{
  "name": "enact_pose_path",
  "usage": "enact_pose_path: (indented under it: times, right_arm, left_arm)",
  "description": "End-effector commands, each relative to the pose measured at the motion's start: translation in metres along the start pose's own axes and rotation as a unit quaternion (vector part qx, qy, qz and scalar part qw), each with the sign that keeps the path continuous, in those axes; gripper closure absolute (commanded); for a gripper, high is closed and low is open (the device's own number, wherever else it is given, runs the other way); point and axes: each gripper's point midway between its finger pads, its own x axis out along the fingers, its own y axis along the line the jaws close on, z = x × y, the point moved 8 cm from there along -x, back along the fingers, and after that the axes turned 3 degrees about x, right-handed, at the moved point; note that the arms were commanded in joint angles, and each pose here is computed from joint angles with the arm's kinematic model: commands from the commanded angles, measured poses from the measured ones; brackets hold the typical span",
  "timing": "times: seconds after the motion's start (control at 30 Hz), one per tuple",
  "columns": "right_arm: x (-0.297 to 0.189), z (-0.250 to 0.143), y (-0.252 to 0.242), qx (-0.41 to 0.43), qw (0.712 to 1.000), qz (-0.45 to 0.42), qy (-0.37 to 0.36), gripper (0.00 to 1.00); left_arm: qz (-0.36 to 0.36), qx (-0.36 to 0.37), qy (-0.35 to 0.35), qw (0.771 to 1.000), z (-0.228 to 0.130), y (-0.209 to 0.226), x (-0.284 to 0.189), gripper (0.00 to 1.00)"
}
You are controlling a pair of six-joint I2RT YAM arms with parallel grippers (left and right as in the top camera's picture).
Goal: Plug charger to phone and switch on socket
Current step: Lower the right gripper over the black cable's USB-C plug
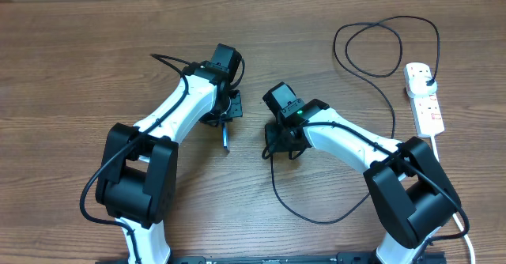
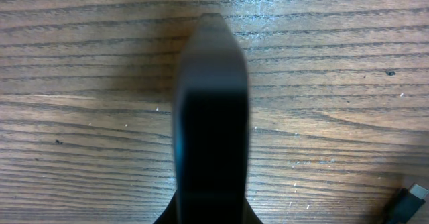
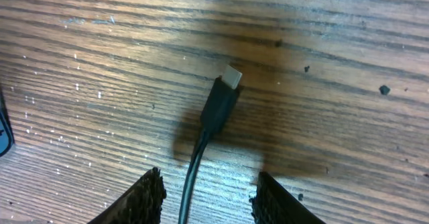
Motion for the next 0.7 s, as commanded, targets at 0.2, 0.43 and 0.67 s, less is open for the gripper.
enact_pose_path:
  times: [0.2, 0.43, 0.67]
  right_arm:
    - [0.019, -0.020, -0.012, 0.012, 1.000, 0.002, 0.001, 0.61]
    - [0.013, -0.028, -0.047, 0.057, 0.989, -0.136, 0.003, 0.82]
    - [-0.011, -0.011, -0.050, 0.067, 0.988, -0.138, 0.028, 0.75]
  left_arm:
    - [-0.005, -0.009, -0.012, 1.000, 0.003, 0.001, -0.008, 0.96]
    - [-0.005, -0.009, -0.011, 1.000, 0.002, 0.001, -0.008, 0.96]
    - [-0.006, -0.009, -0.012, 1.000, 0.003, 0.001, -0.008, 0.96]
